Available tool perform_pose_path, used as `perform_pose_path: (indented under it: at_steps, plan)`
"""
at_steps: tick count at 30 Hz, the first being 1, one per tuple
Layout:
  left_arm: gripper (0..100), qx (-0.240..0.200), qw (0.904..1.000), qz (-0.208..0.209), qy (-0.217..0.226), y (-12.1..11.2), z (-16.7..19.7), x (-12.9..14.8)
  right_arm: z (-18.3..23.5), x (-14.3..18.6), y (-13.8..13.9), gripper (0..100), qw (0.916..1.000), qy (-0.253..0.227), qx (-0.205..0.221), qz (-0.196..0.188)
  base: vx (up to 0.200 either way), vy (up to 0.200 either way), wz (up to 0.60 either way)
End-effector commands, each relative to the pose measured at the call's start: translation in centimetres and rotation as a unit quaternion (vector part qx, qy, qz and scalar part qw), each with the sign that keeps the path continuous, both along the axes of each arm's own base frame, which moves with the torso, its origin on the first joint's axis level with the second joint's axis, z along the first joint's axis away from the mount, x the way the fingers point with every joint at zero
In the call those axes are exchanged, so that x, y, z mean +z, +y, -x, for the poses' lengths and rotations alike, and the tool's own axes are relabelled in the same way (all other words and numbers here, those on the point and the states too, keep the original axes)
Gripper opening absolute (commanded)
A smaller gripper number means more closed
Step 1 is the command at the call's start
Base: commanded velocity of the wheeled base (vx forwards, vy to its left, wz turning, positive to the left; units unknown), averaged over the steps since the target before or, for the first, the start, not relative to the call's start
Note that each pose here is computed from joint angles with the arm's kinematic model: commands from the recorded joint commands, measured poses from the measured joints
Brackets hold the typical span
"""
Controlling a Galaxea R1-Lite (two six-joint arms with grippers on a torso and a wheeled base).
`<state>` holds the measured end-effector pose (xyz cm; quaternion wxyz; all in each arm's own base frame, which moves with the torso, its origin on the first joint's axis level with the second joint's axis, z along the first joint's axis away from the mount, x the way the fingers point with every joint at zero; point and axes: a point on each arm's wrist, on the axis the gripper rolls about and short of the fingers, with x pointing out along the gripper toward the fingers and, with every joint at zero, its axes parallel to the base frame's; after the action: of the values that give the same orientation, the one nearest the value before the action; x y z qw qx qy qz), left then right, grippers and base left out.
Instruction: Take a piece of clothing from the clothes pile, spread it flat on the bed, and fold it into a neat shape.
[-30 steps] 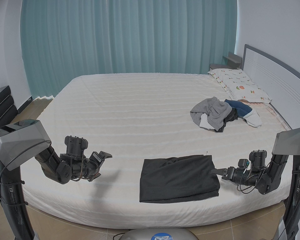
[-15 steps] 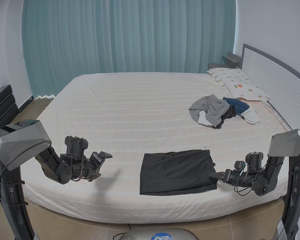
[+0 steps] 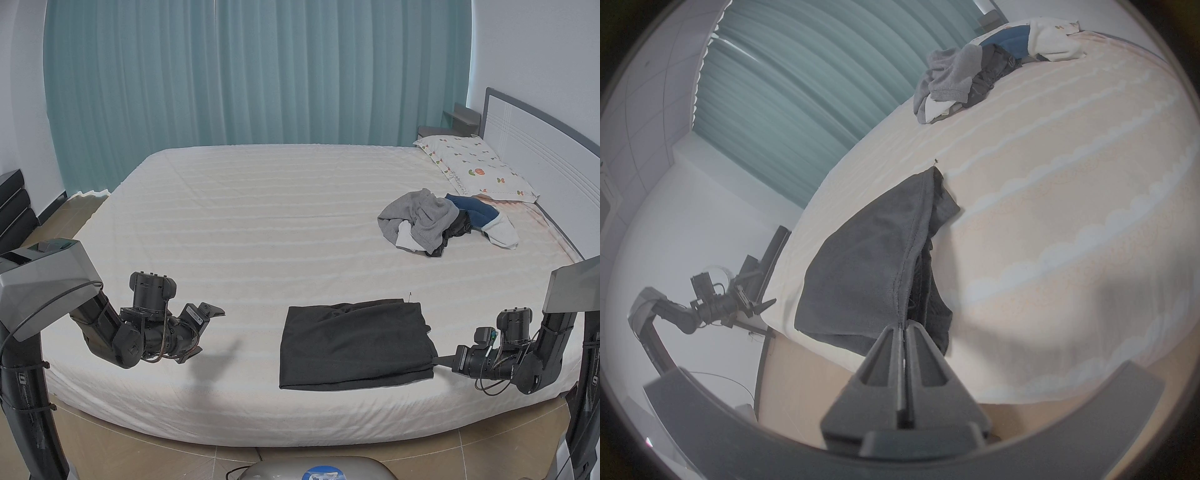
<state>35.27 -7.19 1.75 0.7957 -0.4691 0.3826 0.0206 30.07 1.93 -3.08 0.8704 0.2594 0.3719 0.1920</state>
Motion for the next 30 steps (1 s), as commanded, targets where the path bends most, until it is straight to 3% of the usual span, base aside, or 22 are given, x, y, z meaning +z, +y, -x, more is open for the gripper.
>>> perform_pose_path:
  at_steps: [1, 12, 13, 20, 30]
  plan:
    - [100, 0.000, 1.0000, 0.000, 0.000, 0.0, 0.0, 0.0, 0.2, -0.1, -0.7, 0, 0.9999, 0.001, 0.002, 0.017, 0.000, 0.000, 0.00]
    - [100, 0.000, 1.0000, 0.000, 0.000, 0.0, 0.0, 0.0, 0.1, -1.3, -1.2, 0, 0.9993, 0.005, 0.008, 0.036, 0.000, 0.000, 0.00]
    - [100, 0.000, 1.0000, 0.000, 0.001, 0.0, 0.0, -0.1, 0.1, -1.4, -1.2, 100, 0.9992, 0.004, 0.008, 0.039, 0.000, 0.000, 0.00]
    - [100, 0.000, 1.0000, 0.000, 0.001, 0.0, 0.0, -0.1, -1.6, -0.7, -1.4, 100, 0.9984, -0.036, -0.011, 0.043, 0.000, 0.000, 0.00]
    - [100, 0.005, 1.0000, -0.005, 0.000, 0.0, -0.1, -0.2, -4.6, -0.2, -0.8, 100, 0.9960, -0.030, -0.073, -0.043, 0.020, 0.000, 0.00]
